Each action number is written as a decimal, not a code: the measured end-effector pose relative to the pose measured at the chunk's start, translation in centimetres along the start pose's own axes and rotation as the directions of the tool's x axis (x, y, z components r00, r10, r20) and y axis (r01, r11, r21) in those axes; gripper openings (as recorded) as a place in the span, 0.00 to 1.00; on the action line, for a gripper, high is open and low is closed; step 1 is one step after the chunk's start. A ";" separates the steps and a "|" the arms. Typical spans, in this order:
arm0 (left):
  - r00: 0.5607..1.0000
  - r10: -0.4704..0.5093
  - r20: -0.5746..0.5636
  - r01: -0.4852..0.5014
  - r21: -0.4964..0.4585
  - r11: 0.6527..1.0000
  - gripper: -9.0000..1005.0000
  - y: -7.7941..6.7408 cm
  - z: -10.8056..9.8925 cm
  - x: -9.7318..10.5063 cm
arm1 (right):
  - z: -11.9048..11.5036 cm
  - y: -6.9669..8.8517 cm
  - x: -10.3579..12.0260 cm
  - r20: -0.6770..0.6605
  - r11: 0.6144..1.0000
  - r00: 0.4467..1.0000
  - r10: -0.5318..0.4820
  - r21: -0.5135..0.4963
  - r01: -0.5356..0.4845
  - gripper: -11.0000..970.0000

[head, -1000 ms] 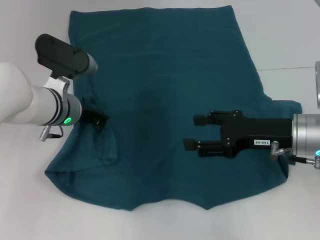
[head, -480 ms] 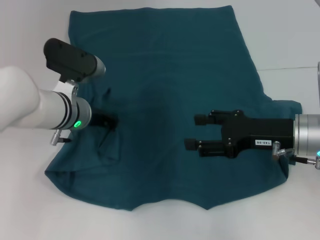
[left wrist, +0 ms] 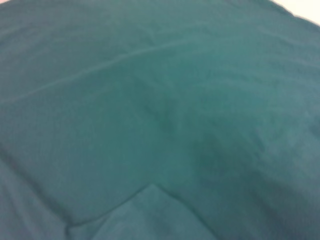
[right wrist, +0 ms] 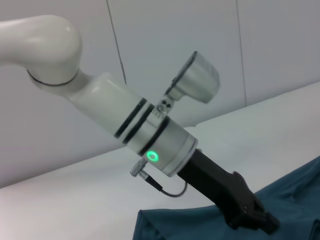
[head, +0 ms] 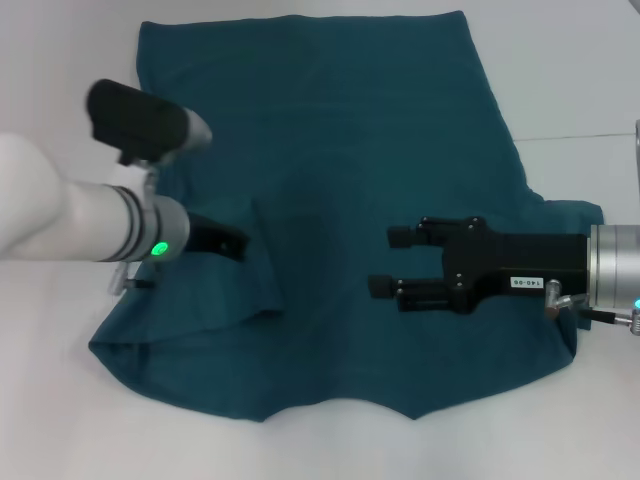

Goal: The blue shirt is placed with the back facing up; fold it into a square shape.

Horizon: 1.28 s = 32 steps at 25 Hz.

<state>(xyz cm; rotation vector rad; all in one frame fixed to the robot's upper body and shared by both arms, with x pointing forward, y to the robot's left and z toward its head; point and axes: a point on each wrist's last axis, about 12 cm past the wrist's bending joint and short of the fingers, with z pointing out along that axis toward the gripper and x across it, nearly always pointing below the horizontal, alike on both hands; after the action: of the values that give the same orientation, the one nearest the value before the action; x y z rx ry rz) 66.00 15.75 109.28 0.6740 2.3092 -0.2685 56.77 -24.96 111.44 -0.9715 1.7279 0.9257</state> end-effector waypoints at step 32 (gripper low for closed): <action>0.832 -0.523 -0.185 0.537 0.033 0.843 0.36 7.2 -12.6 9.2 | -0.7 0.1 -1.8 0.000 0.997 0.997 -0.079 -0.013 0.079 0.86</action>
<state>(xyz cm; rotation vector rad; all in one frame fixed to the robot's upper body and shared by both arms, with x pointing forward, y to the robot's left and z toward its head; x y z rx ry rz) 56.89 30.10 112.18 0.0702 2.6279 -0.5860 56.94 -25.21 113.31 -1.0412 1.6735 0.8867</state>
